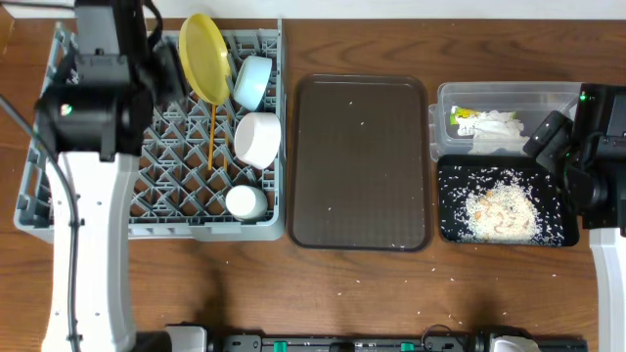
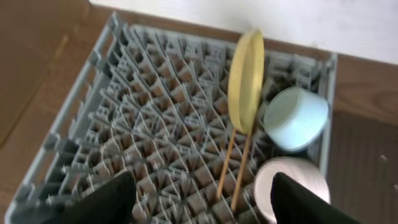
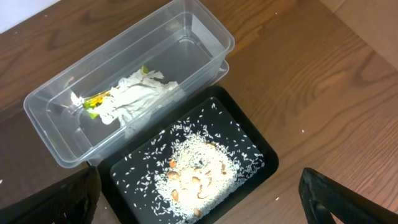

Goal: Sort waste into correct bins and load items into the dishwasher

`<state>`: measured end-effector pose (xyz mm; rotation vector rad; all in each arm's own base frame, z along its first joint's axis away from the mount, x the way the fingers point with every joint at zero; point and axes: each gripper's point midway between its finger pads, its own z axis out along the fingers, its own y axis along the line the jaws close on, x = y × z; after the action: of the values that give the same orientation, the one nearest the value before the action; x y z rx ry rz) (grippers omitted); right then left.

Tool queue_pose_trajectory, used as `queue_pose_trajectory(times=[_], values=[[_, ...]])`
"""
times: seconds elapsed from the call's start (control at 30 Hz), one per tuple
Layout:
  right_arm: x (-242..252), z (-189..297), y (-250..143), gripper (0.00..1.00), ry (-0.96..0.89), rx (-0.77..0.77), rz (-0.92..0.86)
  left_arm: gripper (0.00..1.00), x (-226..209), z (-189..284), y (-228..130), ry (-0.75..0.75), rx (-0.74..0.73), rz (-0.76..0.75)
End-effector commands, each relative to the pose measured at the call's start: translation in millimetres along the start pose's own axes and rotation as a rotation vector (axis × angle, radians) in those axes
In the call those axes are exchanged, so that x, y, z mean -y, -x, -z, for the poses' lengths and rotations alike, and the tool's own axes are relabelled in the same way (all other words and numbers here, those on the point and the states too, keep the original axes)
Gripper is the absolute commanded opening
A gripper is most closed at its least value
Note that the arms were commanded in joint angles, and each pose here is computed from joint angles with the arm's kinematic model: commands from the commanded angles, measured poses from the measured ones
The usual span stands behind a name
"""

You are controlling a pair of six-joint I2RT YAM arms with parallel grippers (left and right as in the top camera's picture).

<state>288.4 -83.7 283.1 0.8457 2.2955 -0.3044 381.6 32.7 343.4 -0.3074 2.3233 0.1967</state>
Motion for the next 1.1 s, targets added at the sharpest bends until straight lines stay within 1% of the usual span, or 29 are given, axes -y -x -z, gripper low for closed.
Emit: queue_pose_trajectory(times=[0.0,0.1,0.3,0.37,0.43,0.53,0.6,0.7,0.83,1.0,1.07], values=[[1.7,1.1,2.0,0.99,-0.008,0.008,-0.020,0.73,-0.7,27.6,-8.1,-0.054,0.010,0.039],[1.7,1.2,2.1,0.99,-0.007,0.009,-0.020,0.74,-2.4,38.9,-17.9,-0.074,0.018,0.047],[1.7,1.1,2.0,0.99,-0.008,0.008,-0.020,0.74,-12.9,51.7,-55.7,-0.076,0.031,0.077],[1.8,1.2,2.0,0.99,-0.008,0.008,-0.020,0.75,-15.7,54.0,-67.2,-0.085,0.065,0.122],[1.7,1.1,2.0,0.99,-0.008,0.008,-0.020,0.79,-17.9,56.2,-76.2,-0.100,0.115,0.172],[1.7,1.2,2.1,0.99,-0.007,0.009,-0.020,0.81,-20.4,58.8,-86.8,-0.128,0.197,0.238],[1.7,1.1,2.0,0.99,-0.008,0.008,-0.020,0.81,-17.3,59.5,-93.8,-0.167,0.234,0.259],[1.8,1.2,2.0,0.99,-0.008,0.008,-0.020,0.82,-2.9,58.2,-107.7,-0.272,0.266,0.254],[1.8,1.2,2.0,0.99,-0.008,0.008,-0.020,0.83,19.0,46.3,-128.4,-0.397,0.250,0.234],[1.8,1.2,2.0,0.99,-0.008,0.008,-0.020,0.83,37.7,32.6,-148.9,-0.485,0.161,0.236],[1.7,1.1,2.0,0.99,-0.008,0.008,-0.020,0.83,52.0,35.4,-153.4,-0.567,0.124,0.222]])
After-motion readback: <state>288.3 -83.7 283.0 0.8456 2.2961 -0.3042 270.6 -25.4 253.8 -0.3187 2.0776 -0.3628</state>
